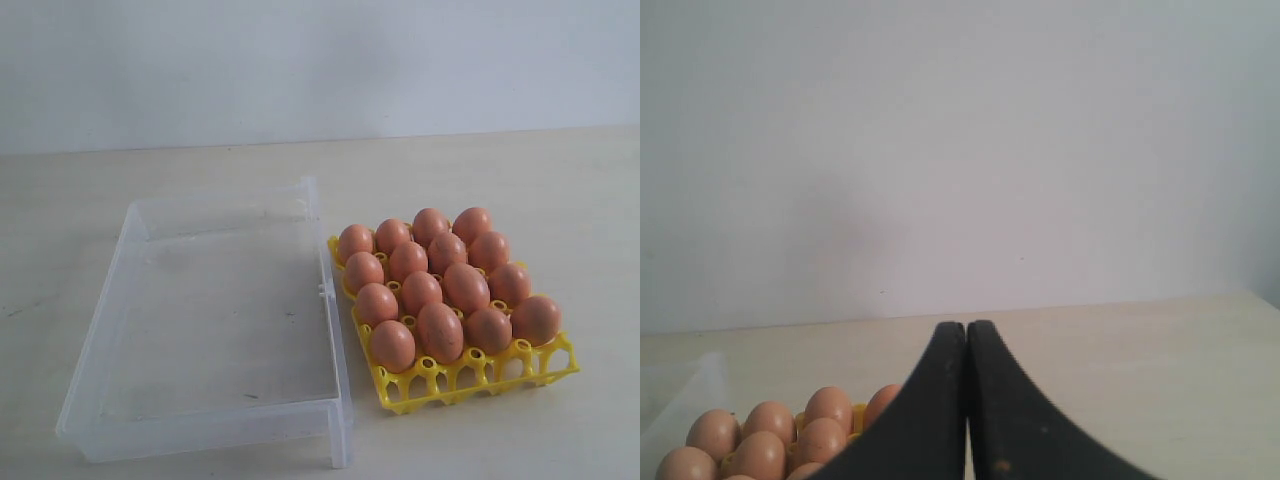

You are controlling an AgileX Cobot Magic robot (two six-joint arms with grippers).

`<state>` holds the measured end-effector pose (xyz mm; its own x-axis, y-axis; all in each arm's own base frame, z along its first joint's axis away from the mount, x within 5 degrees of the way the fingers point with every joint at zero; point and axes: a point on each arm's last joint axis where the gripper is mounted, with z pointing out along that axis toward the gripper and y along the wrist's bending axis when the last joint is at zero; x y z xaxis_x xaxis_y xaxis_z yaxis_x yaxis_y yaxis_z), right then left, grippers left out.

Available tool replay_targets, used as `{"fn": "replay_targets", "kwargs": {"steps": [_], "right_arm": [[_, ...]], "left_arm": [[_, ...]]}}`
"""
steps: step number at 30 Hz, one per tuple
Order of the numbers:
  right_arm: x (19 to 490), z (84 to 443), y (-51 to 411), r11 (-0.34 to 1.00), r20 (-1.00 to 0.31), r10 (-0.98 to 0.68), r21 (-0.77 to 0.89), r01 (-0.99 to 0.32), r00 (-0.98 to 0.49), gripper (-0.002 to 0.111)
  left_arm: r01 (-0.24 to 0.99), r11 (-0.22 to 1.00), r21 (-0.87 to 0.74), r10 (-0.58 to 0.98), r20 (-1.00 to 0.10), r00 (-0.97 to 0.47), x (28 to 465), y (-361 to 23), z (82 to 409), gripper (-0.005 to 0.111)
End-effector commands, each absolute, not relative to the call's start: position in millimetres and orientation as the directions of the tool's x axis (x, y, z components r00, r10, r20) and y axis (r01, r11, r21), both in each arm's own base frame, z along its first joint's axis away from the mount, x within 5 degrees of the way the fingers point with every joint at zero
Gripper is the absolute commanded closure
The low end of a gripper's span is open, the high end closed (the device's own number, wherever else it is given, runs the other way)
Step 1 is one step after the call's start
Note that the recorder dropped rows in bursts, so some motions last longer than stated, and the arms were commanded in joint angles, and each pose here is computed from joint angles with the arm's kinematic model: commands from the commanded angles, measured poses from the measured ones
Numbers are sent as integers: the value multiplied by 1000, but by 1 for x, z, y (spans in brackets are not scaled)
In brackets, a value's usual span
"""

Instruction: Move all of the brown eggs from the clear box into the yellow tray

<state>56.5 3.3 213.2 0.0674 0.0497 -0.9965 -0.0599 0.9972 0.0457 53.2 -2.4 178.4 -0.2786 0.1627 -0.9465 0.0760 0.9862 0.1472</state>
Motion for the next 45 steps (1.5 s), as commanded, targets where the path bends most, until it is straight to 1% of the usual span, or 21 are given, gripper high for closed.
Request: {"fn": "replay_targets", "kwargs": {"steps": [1,45], "right_arm": [[56,212,3,998,-997,43,40,-55,68,108],[56,212,3,997,-996,54,50,-56,67,108]], "left_arm": [[71,988,136,150,-953,-262,53,-3,181,107],[71,988,136,150,-953,-262,53,-3,181,107]]}}
